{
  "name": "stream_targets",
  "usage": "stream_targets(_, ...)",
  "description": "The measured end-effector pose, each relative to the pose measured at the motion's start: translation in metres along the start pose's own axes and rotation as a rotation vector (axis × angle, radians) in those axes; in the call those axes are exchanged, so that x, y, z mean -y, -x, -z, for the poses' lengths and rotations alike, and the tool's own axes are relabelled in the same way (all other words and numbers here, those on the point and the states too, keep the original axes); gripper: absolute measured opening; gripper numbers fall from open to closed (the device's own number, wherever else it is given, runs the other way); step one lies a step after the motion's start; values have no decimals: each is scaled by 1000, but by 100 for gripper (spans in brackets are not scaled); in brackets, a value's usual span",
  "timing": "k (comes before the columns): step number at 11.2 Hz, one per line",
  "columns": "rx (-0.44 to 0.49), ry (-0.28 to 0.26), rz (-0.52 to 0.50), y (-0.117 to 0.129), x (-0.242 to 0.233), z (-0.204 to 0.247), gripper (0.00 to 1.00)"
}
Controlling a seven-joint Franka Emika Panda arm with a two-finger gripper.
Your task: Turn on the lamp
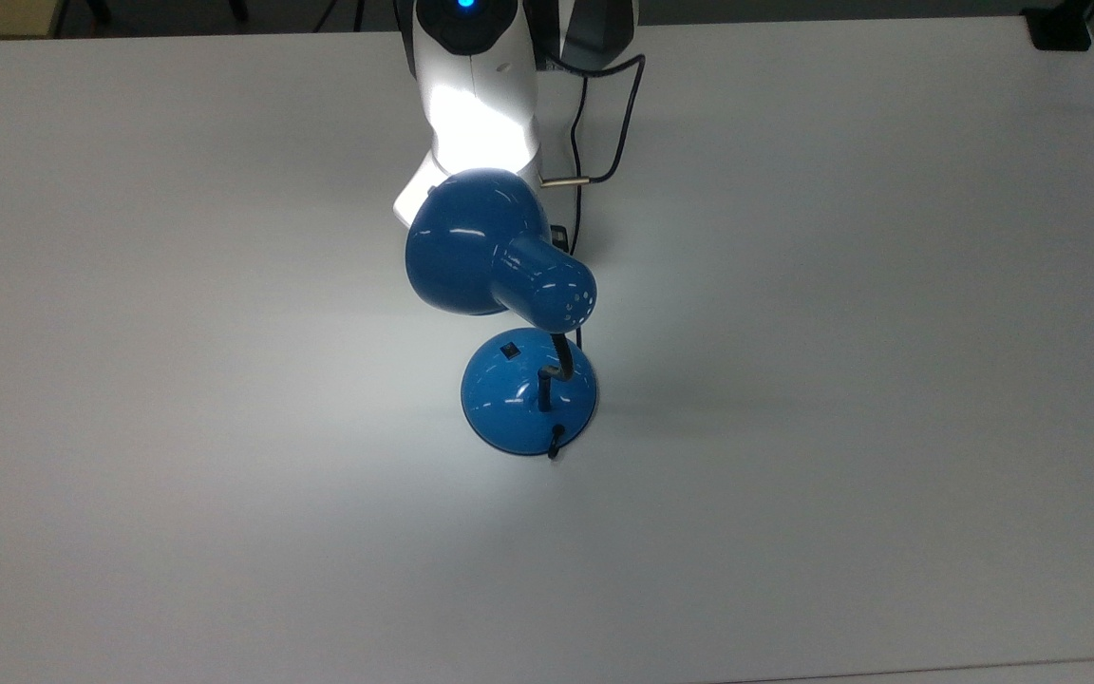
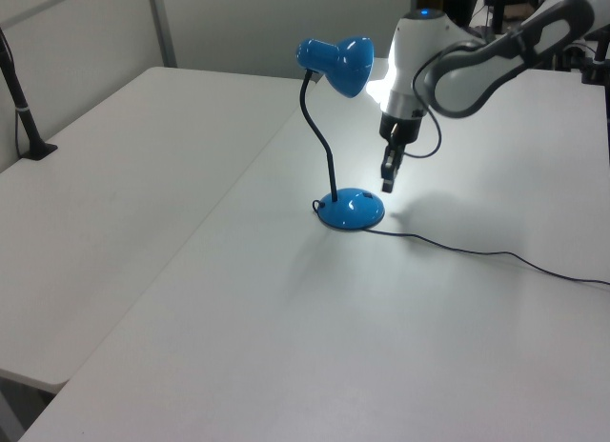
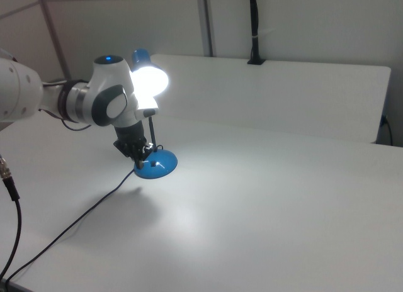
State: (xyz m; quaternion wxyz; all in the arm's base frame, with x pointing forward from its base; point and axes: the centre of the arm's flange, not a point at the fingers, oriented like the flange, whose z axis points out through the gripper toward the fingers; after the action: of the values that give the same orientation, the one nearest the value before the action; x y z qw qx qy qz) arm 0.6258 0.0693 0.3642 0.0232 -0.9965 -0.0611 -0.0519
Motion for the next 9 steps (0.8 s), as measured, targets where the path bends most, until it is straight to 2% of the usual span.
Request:
stream_targets(3, 160, 3, 53, 31, -14, 58, 3)
stream_targets(5, 213, 6, 40, 51, -26, 109, 14)
stream_targets(7, 230, 8, 23, 62, -34, 150, 36)
stream_targets(9, 200, 15, 15, 66, -36, 186, 67)
